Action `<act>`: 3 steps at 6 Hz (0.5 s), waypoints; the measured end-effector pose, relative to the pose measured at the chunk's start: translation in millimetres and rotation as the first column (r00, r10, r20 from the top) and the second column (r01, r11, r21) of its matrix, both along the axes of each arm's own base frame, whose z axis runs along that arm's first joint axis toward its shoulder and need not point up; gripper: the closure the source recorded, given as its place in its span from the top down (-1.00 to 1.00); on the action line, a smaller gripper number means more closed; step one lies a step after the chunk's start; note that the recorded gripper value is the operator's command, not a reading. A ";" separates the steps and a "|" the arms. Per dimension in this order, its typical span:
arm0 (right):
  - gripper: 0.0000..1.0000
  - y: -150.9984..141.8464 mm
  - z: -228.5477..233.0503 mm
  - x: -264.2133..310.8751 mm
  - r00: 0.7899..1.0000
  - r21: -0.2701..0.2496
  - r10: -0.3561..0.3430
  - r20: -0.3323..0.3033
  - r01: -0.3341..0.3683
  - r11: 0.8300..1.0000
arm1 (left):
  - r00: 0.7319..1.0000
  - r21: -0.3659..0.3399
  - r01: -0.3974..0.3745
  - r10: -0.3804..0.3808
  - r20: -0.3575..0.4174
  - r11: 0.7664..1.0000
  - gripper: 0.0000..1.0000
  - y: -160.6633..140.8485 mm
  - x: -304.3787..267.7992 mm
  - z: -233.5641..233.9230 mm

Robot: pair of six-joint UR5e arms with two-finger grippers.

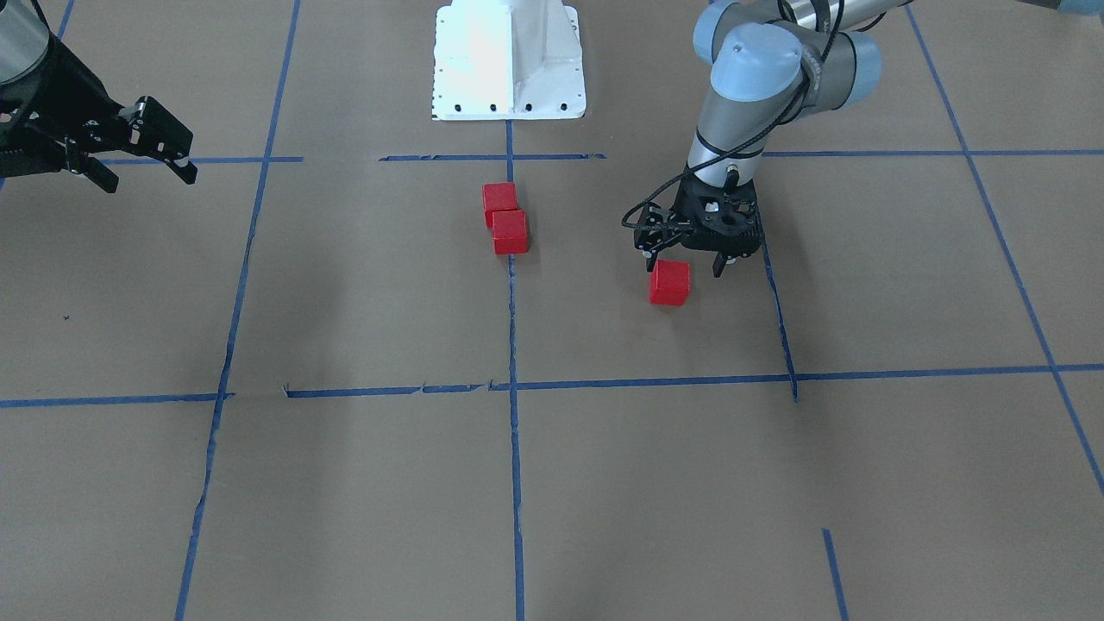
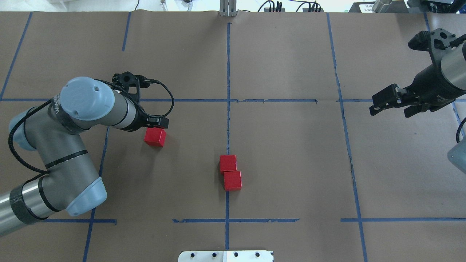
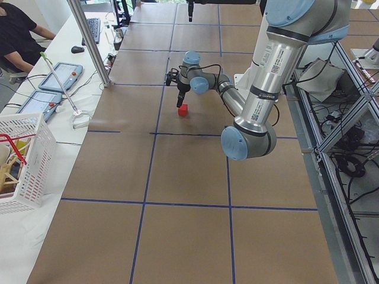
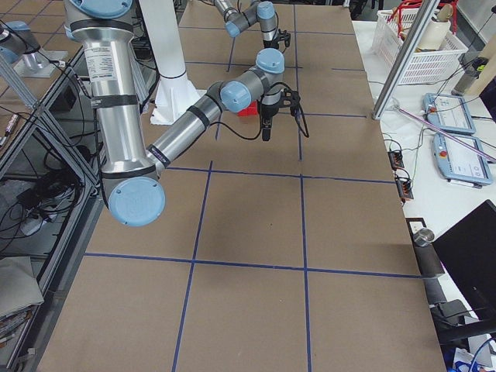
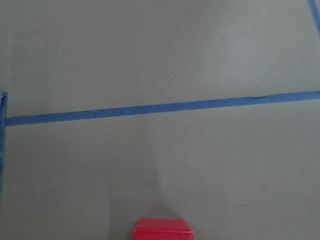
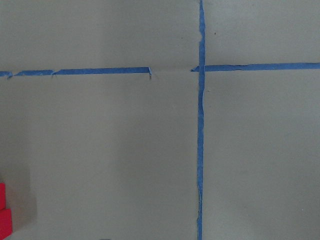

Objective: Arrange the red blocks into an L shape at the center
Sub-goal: 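Lower the left gripper and grasp the last red cube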

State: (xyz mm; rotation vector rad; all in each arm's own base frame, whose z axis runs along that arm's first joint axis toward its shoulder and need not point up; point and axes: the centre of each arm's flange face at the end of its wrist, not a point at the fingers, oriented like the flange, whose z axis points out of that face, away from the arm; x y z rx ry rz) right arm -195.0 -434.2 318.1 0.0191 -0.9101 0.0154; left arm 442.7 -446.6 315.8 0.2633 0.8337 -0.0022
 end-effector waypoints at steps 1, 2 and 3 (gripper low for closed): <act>1.00 0.4 -0.1 -1.0 1.000 0.000 -0.002 0.000 0.002 1.000 | 1.000 -0.017 -0.009 0.010 0.012 1.000 0.99 -1.8 7.5 14.0; 1.00 0.9 -0.1 -2.1 1.000 0.000 -0.005 0.000 0.005 1.000 | 1.000 -0.025 -0.015 0.016 0.019 1.000 0.99 -3.2 14.4 20.7; 1.00 1.0 0.0 -2.7 1.000 0.001 -0.005 -0.001 0.005 1.000 | 1.000 -0.026 -0.020 0.021 0.020 0.999 0.99 -2.9 18.2 22.1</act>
